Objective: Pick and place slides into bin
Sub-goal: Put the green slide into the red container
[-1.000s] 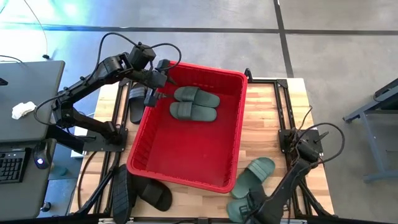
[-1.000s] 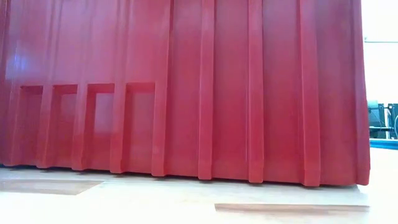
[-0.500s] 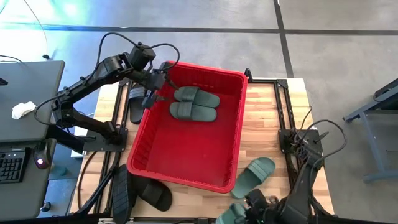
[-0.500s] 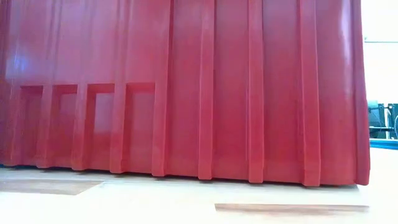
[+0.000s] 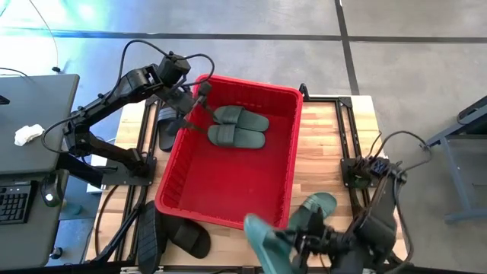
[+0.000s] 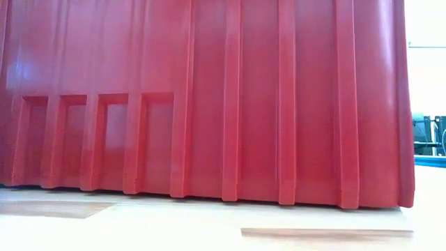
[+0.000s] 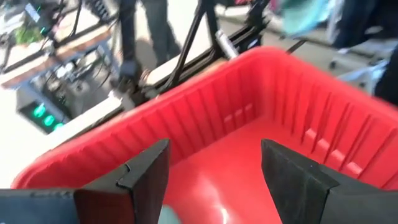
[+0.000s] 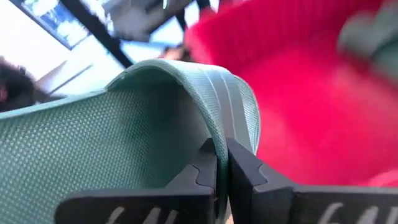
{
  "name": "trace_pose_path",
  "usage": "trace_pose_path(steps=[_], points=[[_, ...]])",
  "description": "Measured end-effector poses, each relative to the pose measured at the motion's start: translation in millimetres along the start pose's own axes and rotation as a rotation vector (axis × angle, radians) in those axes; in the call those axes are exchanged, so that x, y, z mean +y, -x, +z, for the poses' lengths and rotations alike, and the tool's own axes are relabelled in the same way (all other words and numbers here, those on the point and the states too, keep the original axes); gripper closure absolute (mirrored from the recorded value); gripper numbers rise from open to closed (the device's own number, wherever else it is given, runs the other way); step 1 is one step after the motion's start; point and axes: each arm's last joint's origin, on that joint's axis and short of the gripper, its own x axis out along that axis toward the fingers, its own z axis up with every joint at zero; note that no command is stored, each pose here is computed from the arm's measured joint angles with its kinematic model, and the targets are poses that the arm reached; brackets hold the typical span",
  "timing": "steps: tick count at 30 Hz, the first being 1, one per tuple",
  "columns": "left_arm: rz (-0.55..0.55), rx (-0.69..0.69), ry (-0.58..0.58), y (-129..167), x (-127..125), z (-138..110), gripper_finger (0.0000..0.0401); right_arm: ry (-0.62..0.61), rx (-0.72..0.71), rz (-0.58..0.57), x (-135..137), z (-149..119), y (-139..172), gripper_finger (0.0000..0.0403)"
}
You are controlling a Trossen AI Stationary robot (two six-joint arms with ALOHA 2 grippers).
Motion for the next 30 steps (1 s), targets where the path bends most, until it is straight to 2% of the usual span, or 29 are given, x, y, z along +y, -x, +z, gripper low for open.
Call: trace_pose_path(steps=[4, 9, 15, 18, 21, 24, 30], points=[[-0.050, -0.072, -0.041, 0, -2, 2, 0.0169, 0.152, -0.141, -0.052, -15, 28, 12, 0.0403], [-0.103, -0.118, -0.101, -7, -6, 8, 0.0169, 0.281, -0.223, -0.120, -33, 57, 20, 0.0403], [-0.131, -0.168, -0.199, -28, -10, 25, 0.0169, 0.290, -0.218, -0.163, -55, 92, 14, 0.0403], [-0.078, -0.146, -0.276, -41, -11, 36, 0.0169, 0.302, -0.175, -0.141, -61, 107, 2, 0.0403], [0.004, -0.058, -0.328, -55, -14, 43, 0.0169, 0.339, -0.148, -0.093, -62, 119, -8, 0.0403], [0.039, 0.002, -0.382, -64, -19, 46, 0.0169, 0.364, -0.143, -0.056, -63, 128, -14, 0.0403], [0.006, -0.004, -0.412, -77, -27, 52, 0.0169, 0.390, -0.139, -0.029, -65, 135, -20, 0.0403]])
